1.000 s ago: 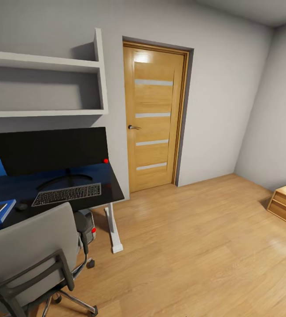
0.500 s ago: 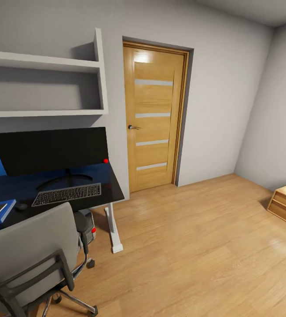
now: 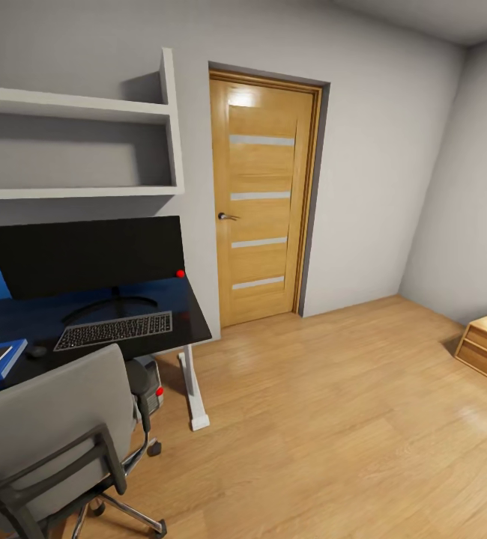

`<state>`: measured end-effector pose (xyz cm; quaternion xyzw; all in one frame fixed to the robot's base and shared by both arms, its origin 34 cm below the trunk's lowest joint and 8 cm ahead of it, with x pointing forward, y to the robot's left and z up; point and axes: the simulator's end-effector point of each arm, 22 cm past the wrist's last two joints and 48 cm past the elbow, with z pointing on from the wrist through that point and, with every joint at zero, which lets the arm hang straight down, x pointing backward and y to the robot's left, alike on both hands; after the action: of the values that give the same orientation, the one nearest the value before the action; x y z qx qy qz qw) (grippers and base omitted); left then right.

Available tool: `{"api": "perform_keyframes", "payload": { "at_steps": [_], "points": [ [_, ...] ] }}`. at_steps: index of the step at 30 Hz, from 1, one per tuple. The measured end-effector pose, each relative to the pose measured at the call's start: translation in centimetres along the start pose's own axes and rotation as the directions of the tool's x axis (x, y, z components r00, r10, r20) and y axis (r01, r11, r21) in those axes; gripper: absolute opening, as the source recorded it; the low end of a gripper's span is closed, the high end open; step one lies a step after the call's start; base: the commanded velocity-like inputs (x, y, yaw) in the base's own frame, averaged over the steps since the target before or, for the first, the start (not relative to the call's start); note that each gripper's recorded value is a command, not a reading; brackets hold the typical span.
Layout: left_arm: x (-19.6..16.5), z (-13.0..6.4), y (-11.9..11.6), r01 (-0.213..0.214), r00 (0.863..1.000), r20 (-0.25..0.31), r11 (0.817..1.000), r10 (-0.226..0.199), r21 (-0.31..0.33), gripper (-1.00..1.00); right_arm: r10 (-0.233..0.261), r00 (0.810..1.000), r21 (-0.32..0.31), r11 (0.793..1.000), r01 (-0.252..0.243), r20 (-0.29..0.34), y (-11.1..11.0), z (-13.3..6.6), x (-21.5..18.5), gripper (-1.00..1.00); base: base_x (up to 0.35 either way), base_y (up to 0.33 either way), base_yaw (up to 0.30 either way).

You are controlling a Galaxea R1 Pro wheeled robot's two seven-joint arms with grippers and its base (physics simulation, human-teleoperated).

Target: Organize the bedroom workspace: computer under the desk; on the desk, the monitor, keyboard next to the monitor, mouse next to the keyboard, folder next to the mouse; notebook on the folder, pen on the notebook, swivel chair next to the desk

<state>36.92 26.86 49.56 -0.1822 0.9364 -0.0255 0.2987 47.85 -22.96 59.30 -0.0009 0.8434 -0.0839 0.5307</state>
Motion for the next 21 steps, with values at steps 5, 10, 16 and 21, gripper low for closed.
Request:
{"api": "perform_keyframes", "payload": {
  "at_steps": [5,10,16,21],
  "points": [
    [0.09,-0.01,-0.23,0.002,1.000,-0.001,1.000,-0.002,0.002,1.00,0.000,1.000,0.000,1.000,0.000,0.000,-0.01,0.00,0.00,1.00,0.000,0.000,0.000],
    [0.11,-0.01,-0.28,0.003,1.000,-0.001,1.000,-0.003,0.003,1.00,0.000,1.000,0.000,1.000,0.000,0.000,-0.01,-0.02,0.02,1.00,0.000,0.000,0.000],
    [0.12,-0.01,-0.30,0.003,1.000,-0.001,1.000,-0.003,0.003,1.00,0.000,1.000,0.000,1.000,0.000,0.000,0.00,0.01,-0.02,1.00,0.000,0.000,0.000],
    [0.12,-0.01,-0.30,0.003,1.000,-0.001,1.000,-0.003,0.003,1.00,0.000,1.000,0.000,1.000,0.000,0.000,0.00,0.01,-0.02,1.00,0.000,0.000,0.000]
  ]
}}
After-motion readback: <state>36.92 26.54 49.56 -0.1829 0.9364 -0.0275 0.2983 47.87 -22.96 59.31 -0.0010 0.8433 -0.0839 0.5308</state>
